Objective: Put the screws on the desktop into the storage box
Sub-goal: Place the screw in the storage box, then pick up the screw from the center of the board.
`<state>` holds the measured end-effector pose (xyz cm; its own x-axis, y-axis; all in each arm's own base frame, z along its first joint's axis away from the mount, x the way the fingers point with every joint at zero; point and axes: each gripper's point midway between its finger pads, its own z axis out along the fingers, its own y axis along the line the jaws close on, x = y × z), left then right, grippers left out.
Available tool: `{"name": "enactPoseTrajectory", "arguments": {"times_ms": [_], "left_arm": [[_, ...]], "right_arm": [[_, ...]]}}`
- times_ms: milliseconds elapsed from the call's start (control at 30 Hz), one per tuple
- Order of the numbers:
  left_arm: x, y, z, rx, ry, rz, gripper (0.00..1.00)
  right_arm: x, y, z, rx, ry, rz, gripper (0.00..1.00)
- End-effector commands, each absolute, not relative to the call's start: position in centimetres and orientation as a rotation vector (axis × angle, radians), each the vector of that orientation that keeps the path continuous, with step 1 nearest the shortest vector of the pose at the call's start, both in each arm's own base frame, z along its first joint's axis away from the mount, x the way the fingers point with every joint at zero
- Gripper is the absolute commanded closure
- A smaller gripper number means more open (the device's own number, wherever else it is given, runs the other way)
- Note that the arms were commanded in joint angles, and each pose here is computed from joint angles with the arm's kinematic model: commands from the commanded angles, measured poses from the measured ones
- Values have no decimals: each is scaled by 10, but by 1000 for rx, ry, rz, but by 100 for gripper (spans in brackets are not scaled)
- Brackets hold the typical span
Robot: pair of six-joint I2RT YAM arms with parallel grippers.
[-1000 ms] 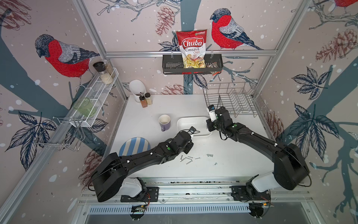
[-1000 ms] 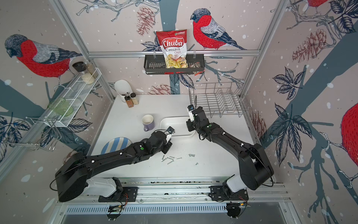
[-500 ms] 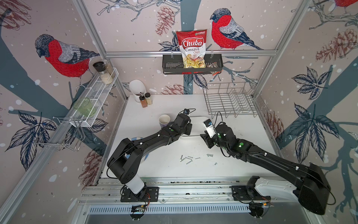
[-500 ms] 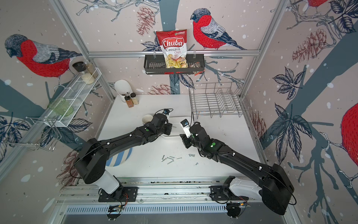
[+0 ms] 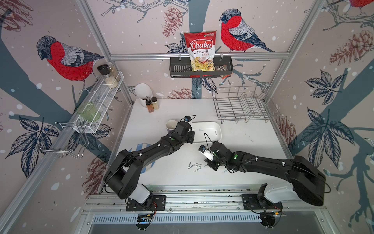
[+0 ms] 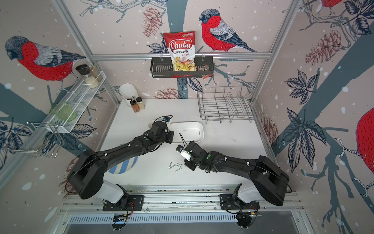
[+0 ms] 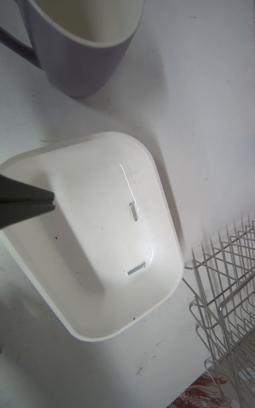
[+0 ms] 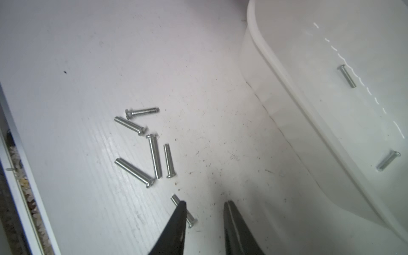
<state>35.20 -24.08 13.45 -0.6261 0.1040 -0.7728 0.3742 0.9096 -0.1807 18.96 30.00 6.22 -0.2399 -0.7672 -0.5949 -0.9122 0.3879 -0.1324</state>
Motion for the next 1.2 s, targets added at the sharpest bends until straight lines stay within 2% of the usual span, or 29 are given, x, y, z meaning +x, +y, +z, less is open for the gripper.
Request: {"name": "enactPoseTrajectory", "arguments": {"times_ms": [0,133,400,900,1167], "left_arm": [[346,-240,148,292,2166,-500,100],[330,-230,144,267,2145,-527,94],[315,-220,158,245,2072,-578,86],[311,-220,157,260,2060,-588,85],[310,-219,158,261,2058,-591,85]], "right_arm": [[180,304,54,-1558,2026,284,57],[168,303,51,-1608,1994,315,46],[175,299,43,-1615,2025,263,46],[182,294,20,-1641,2104,215,54],[181,288,12,-1649,2151,204,69]]}}
